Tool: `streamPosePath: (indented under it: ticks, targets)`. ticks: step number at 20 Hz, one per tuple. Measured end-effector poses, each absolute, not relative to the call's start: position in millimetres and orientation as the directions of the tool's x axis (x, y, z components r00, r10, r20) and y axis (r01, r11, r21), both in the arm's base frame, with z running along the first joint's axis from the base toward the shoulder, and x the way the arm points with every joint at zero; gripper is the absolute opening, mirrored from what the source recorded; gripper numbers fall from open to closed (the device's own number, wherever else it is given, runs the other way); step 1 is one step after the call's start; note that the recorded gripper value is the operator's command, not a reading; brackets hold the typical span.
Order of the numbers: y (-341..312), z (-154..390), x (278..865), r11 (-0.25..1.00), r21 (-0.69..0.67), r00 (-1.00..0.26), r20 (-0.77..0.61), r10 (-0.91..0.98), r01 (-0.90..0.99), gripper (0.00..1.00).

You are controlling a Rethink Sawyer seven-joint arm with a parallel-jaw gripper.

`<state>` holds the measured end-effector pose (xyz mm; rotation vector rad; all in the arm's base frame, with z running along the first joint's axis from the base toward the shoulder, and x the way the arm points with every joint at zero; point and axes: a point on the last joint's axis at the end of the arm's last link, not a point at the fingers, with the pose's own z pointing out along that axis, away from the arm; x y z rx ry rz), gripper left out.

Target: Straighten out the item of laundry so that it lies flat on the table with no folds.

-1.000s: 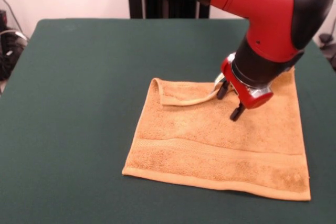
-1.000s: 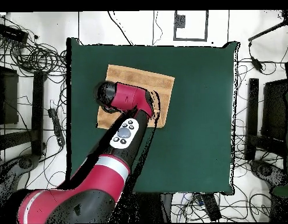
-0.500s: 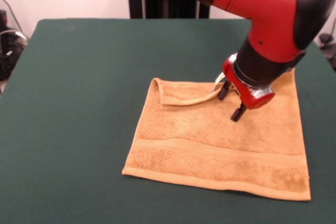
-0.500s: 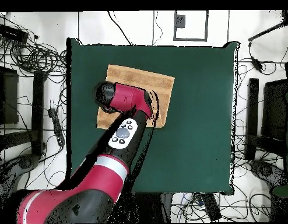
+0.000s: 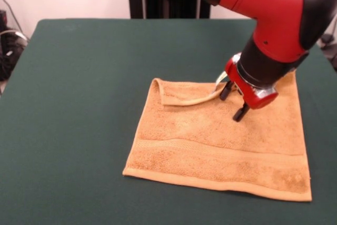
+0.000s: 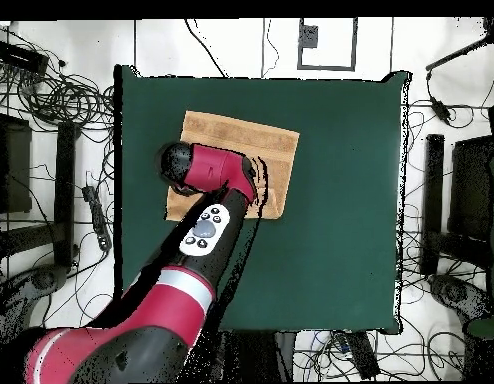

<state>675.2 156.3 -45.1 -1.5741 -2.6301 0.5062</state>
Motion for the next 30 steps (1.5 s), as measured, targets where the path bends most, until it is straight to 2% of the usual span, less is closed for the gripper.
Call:
streamPosePath:
  ticks: [30]
  targets:
    - [156.6,-45.9,673.6,0.439,-0.283,-0.493,-0.158,0.856,0.853,1.00]
